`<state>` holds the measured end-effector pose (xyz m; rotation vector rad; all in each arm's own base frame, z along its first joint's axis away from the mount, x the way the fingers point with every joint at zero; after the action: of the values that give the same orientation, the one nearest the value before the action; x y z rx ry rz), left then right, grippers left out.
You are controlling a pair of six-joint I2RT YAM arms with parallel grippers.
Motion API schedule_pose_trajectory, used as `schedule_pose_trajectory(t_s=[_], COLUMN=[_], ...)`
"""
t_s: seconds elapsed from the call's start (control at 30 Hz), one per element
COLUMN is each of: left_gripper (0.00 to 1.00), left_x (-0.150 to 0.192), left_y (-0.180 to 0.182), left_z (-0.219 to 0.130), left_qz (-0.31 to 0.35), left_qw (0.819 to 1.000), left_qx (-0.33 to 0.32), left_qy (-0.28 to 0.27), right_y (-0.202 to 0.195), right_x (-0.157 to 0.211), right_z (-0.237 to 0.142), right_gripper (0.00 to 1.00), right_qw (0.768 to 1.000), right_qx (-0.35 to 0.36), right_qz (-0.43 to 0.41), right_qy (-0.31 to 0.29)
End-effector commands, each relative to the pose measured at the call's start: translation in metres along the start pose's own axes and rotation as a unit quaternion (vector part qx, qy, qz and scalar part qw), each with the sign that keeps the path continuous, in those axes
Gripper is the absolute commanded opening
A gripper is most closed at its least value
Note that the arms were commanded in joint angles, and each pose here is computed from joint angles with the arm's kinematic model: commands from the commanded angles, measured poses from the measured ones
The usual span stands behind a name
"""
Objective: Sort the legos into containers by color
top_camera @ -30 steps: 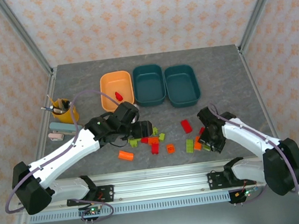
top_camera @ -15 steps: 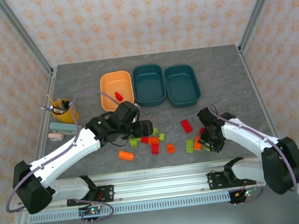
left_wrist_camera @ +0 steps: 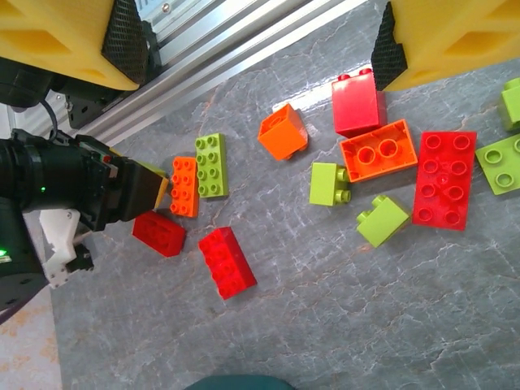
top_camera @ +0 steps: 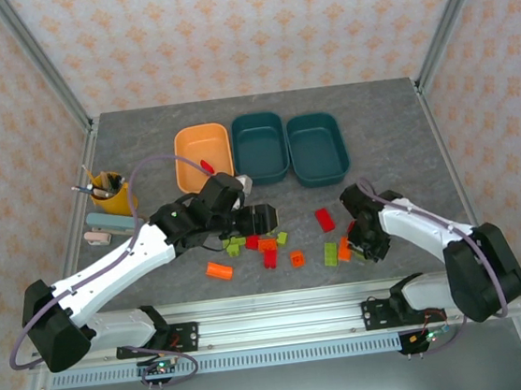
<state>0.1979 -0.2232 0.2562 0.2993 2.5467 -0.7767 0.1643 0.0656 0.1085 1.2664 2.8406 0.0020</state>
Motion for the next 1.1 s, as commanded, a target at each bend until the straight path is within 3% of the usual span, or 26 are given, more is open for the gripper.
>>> schedule_pose_trajectory(t_s=[0.0, 0.13, 0.37, 0.5, 0.67, 0.87, 1.07], left_gripper=[0.77, 0.79, 0.80, 0.80, 0.80, 0.80, 0.80], left_x=[-0.021, -0.050, -0.106, -0.128, -0.140, -0.136, -0.126], left_y=[-0.017, -0.024, -0.006, 0.015, 0.033, 0.045, 0.051], left_z=[-0.016, -0.028, -0.038, -0.034, -0.022, -0.011, -0.008], left_qz=[-0.007, -0.020, -0.064, -0.098, -0.114, -0.121, -0.125], left_qw=[0.999, 0.997, 0.993, 0.988, 0.986, 0.985, 0.985], left_qx=[0.025, 0.031, 0.000, -0.037, -0.053, -0.072, -0.080], left_qy=[-0.037, -0.061, -0.102, -0.112, -0.112, -0.101, -0.091], right_y=[0.009, 0.040, 0.145, 0.203, 0.245, 0.272, 0.276], right_x=[-0.015, -0.027, -0.062, -0.091, -0.128, -0.145, -0.147], right_z=[-0.047, -0.097, -0.123, -0.106, -0.064, -0.022, -0.020], right_gripper=[0.34, 0.34, 0.34, 0.34, 0.35, 0.36, 0.52], right_qw=[0.996, 0.987, 0.977, 0.979, 0.986, 0.991, 0.991], right_qx=[-0.045, -0.114, -0.148, -0.128, -0.110, -0.086, -0.079], right_qz=[-0.016, -0.049, -0.102, -0.110, -0.089, -0.094, -0.100], right_qy=[-0.073, -0.103, -0.114, -0.114, -0.084, -0.047, -0.051])
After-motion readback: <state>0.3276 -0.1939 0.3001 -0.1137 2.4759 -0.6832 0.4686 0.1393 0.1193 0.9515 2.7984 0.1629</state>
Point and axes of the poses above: each hand's point on the last joint's axis, 136 mm out from that joint toward the fingers, its own z axis out along the fingers, its own y axis along the line the jaws close on, x = y × z, the point moved 8 cm from there along -z, back along the fingers, and after that the axes turned 11 degrees about z, right-handed, at the moved point
